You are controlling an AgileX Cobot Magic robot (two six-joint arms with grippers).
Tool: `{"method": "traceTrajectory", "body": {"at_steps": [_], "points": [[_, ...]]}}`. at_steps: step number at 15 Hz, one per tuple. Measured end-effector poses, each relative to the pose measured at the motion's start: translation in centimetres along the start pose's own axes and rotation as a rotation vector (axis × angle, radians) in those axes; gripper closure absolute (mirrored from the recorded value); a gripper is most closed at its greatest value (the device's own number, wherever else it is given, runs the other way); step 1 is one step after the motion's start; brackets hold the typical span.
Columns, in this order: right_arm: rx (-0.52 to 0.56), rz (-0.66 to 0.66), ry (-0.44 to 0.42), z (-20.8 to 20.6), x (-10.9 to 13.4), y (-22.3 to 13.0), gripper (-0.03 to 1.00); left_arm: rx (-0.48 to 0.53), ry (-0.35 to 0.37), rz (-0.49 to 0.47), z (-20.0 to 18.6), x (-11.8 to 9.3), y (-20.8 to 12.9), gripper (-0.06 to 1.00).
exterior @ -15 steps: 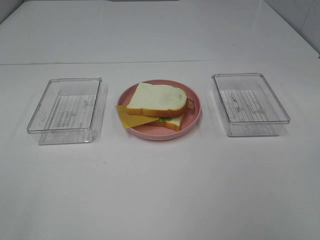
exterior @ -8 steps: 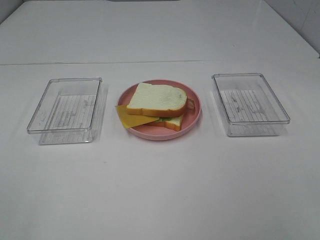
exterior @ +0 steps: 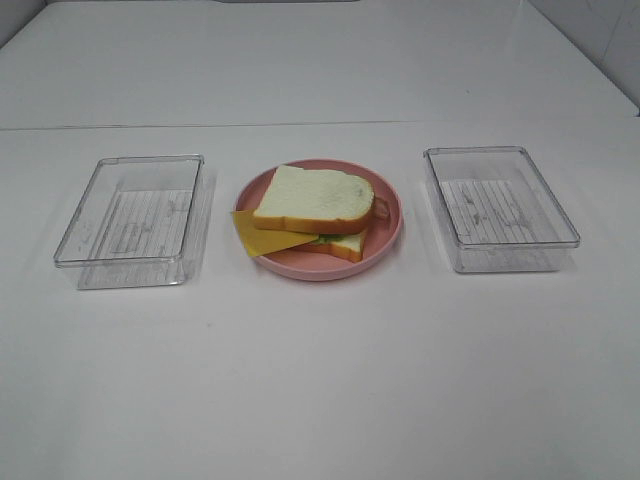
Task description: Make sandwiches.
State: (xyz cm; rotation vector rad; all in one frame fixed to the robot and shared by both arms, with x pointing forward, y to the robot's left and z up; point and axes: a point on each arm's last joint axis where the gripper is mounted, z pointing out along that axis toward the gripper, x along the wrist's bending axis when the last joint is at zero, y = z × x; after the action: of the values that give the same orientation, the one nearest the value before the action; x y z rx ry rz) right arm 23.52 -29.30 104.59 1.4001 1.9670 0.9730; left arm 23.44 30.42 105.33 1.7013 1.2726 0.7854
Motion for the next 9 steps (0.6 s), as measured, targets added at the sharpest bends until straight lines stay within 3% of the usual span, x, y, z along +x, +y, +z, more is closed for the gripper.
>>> {"method": "traceTrajectory", "body": {"at_steps": [4, 5, 6, 9], "points": [[0.0, 0.0, 0.0, 0.0, 0.0, 0.0, 0.26, 0.0, 0.031, -0.015, -0.01, -0.02, 0.0, 0.06], [0.0, 0.001, -0.001, 0.0, 0.0, 0.0, 0.26, 0.0, 0.102, -0.049, -0.03, -0.06, -0.01, 0.06], [0.0, 0.002, -0.001, 0.0, 0.01, 0.0, 0.26, -0.001, 0.111, -0.054, -0.03, -0.07, -0.01, 0.06], [0.0, 0.046, -0.054, 0.05, 0.05, 0.04, 0.26, -0.001, 0.24, -0.118, -0.05, -0.15, -0.02, 0.06]]}}
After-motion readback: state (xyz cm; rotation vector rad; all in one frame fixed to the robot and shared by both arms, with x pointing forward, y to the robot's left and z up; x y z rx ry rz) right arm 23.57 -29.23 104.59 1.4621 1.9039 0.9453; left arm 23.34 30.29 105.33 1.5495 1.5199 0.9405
